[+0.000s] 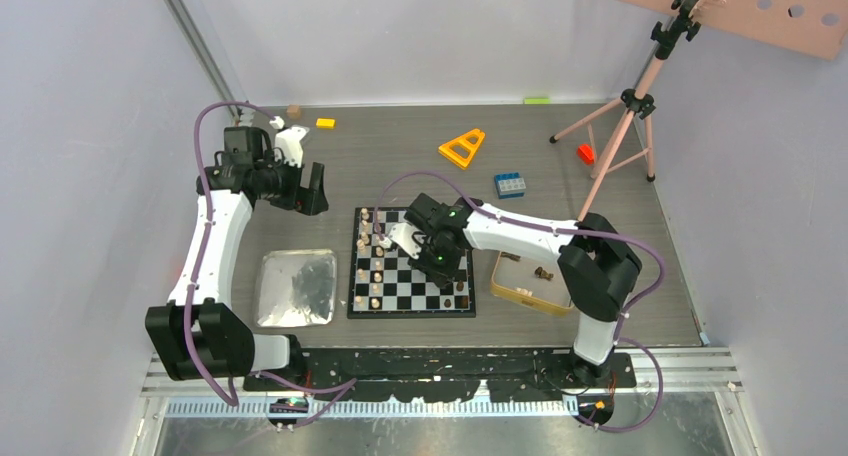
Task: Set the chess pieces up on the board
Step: Move the chess piece to the chessboard.
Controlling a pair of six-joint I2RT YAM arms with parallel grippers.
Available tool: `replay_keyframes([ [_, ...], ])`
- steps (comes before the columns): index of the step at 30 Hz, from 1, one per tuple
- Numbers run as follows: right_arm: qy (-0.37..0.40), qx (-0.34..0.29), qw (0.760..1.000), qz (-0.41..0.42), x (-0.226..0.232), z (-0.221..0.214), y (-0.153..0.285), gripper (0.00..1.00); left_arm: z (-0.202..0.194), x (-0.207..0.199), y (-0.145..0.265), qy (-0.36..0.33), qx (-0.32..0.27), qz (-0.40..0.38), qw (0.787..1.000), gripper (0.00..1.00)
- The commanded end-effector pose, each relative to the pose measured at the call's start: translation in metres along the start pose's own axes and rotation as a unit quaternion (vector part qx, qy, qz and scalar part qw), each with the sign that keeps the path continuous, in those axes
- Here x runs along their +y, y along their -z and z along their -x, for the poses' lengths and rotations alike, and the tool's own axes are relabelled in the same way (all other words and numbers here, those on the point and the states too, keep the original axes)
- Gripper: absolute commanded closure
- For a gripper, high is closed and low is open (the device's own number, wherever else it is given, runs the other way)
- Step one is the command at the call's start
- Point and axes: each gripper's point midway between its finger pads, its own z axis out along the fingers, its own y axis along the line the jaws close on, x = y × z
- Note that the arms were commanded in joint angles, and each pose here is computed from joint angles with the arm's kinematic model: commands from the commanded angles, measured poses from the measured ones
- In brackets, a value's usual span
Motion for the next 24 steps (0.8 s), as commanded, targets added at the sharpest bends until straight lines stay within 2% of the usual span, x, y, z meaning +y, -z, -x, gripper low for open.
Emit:
replay_keyframes([
  [1, -0.002, -0.013, 1.000, -0.005, 0.0015, -0.0037, 0.0116, 0.99, 0.0071, -0.0032, 0.0055, -0.005, -0.021, -0.005, 1.000, 0.12],
  [7, -0.005, -0.014, 1.000, -0.004, 0.0019, -0.0054, 0.0069, 0.99, 0.0085, -0.0042, 0.0042, -0.002, -0.022, -0.009, 1.000, 0.12],
  [13, -0.007, -0.014, 1.000, 0.005, 0.0045, -0.0047, 0.0042, 0.91, 0.0074, -0.0033, 0.0045, -0.004, -0.021, -0.007, 1.000, 0.12],
  [20, -0.011, -0.012, 1.000, 0.009, 0.0058, -0.0059, 0.0034, 0.78, 0.0065, -0.0028, 0.0033, -0.004, -0.019, -0.007, 1.000, 0.12],
  [24, -0.011, -0.013, 1.000, 0.003, 0.0036, -0.0047, 0.0043, 0.62, 0.0053, -0.0025, 0.0026, -0.004, -0.017, -0.007, 1.000, 0.12],
])
